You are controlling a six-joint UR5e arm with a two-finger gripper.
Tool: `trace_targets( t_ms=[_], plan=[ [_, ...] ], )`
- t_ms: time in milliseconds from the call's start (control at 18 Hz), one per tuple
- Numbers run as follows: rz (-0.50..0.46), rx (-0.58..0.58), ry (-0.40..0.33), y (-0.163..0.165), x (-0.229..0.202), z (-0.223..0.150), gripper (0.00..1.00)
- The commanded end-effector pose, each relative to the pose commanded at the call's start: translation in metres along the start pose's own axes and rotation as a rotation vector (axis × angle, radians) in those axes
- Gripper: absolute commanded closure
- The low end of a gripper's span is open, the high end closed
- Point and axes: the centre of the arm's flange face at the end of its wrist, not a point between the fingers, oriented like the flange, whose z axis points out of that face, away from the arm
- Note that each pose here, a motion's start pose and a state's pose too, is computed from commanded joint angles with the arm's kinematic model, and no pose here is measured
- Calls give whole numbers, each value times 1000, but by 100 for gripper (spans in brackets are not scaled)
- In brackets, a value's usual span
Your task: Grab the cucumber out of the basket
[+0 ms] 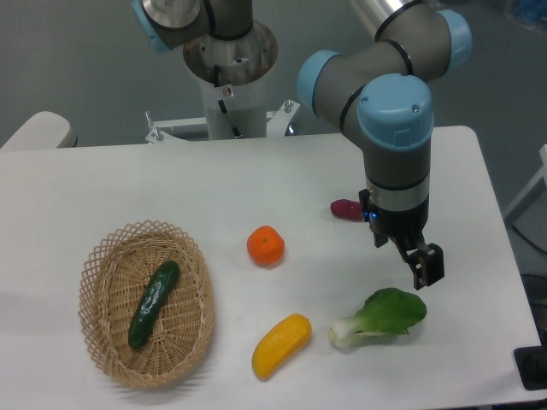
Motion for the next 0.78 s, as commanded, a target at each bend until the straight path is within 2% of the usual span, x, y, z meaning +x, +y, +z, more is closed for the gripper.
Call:
trace_targets(
  t_ms=[278,500,611,778],
  plan=[
    [-8,-2,-3,4,0,-2,0],
    [-29,9,-2,-5,2,-3,0],
    [-80,26,5,-14,6,-2,0],
    [-227,38,12,-41,12,-3,0]
  ],
)
